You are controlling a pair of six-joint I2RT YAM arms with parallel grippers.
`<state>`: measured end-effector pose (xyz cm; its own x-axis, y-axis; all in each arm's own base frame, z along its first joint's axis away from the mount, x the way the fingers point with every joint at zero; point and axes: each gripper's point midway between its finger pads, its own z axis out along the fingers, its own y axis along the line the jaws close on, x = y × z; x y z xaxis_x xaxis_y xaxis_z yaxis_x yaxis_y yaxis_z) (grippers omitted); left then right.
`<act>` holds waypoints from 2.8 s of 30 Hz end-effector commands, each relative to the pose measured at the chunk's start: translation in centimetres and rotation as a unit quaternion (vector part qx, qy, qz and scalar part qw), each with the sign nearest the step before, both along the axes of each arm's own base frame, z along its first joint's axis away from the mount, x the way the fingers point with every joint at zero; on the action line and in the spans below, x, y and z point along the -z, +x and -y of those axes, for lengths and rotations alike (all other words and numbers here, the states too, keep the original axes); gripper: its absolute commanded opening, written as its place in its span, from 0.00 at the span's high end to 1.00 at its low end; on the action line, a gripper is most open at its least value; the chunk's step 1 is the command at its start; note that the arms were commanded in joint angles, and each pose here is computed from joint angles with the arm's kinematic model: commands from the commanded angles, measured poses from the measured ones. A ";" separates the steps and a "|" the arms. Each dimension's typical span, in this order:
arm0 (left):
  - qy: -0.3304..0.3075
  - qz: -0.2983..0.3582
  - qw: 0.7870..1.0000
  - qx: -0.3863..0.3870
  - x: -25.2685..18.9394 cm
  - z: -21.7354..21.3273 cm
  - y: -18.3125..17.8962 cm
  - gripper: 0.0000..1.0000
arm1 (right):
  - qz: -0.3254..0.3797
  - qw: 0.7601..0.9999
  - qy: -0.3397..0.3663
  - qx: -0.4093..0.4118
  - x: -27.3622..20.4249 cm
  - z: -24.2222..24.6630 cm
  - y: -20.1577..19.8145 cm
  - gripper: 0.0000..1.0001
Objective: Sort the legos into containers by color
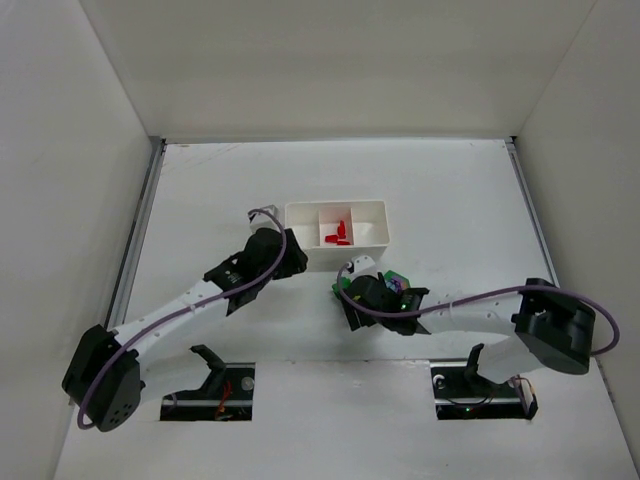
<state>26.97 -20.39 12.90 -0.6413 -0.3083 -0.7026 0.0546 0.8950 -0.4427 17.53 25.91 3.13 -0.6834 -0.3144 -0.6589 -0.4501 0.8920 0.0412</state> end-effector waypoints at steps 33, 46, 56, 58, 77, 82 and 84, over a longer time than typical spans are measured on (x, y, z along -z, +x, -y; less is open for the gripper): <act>-0.405 -0.102 0.904 -0.090 -0.5 3.7 -4.6 0.37 | 0.211 0.960 0.175 -0.053 -10.2 -7.0 3.6 0.65; -0.440 -0.059 0.892 -0.087 -2.3 3.8 -3.7 0.39 | 0.201 0.956 0.197 -0.080 -11.1 -10.1 2.2 0.64; -0.442 -0.055 0.891 -0.085 -2.2 4.3 -3.7 0.49 | 0.188 0.950 0.234 -0.086 -11.8 -11.9 1.6 0.65; -0.442 -0.055 0.891 -0.086 -2.1 4.3 -3.8 0.53 | 0.188 0.951 0.230 -0.085 -11.6 -12.1 1.7 0.65; -0.466 -0.020 0.879 -0.097 -3.1 2.6 -3.7 0.83 | 0.169 0.951 0.244 -0.085 -10.2 -12.3 0.8 0.31; -0.474 -0.022 0.875 -0.097 -3.4 2.7 -3.8 0.83 | 0.162 0.950 0.250 -0.091 -9.7 -12.2 0.4 0.32; -0.479 -0.021 0.872 -0.094 -3.7 2.8 -3.9 0.83 | 0.164 0.949 0.254 -0.091 -9.8 -12.1 0.3 0.34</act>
